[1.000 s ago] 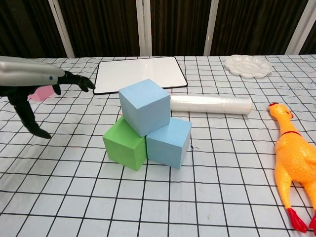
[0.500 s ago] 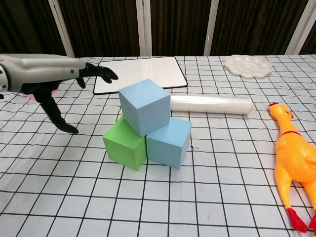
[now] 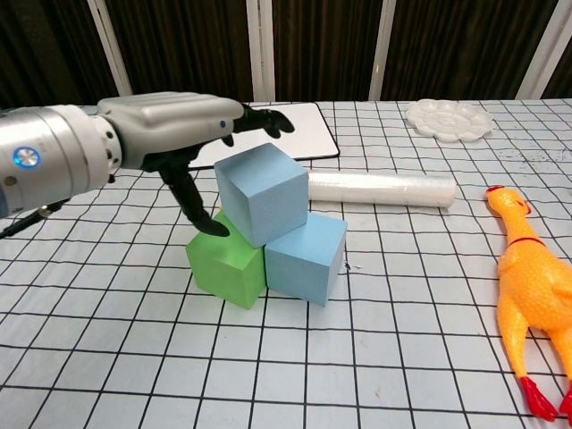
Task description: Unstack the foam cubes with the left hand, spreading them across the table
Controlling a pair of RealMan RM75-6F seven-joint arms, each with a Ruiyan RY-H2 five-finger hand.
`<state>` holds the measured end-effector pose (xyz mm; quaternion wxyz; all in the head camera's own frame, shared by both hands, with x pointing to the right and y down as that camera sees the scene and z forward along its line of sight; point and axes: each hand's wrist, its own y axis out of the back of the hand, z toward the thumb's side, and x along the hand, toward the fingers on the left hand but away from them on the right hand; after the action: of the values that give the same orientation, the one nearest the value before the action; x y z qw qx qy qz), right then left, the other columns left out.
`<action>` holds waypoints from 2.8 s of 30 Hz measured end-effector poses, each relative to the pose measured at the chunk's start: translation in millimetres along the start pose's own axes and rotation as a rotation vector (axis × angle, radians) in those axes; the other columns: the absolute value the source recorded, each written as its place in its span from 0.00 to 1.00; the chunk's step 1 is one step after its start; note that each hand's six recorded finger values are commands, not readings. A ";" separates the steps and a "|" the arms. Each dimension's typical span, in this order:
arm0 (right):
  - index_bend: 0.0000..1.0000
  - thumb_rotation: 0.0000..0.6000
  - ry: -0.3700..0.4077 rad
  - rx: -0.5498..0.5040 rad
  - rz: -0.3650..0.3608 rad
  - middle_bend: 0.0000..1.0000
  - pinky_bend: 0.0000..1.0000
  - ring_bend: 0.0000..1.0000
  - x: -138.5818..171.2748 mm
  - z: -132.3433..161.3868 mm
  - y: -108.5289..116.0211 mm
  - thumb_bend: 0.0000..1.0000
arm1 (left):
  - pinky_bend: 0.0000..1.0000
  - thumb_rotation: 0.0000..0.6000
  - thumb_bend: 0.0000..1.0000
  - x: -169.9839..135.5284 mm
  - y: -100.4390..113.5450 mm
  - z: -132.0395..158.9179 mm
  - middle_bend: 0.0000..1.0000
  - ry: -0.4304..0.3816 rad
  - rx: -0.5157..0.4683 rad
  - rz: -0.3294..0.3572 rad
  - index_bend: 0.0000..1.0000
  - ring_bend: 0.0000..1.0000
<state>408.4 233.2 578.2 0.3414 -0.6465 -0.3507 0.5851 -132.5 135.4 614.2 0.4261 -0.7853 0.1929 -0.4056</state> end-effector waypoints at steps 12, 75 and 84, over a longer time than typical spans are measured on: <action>0.14 1.00 -0.011 -0.010 0.012 0.04 0.07 0.14 0.4 -3.3 0.4 0.02 | 0.25 1.00 0.00 18.8 3.5 25.2 0.14 0.001 0.026 0.002 0.10 0.06; 0.14 1.00 -0.045 -0.023 0.018 0.04 0.07 0.14 0.2 -9.6 3.4 0.02 | 0.31 1.00 0.01 -18.7 -36.6 -126.3 0.04 0.173 0.272 0.031 0.06 0.00; 0.14 1.00 -0.041 -0.015 0.027 0.04 0.07 0.14 -0.5 -7.6 0.5 0.02 | 0.41 1.00 0.01 -23.1 -11.8 -108.9 0.13 0.155 0.201 0.025 0.09 0.13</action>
<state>416.0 232.3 578.7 0.3212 -0.6416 -0.3533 0.6004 -234.1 101.2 646.6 0.4916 -0.7025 0.1931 -0.4769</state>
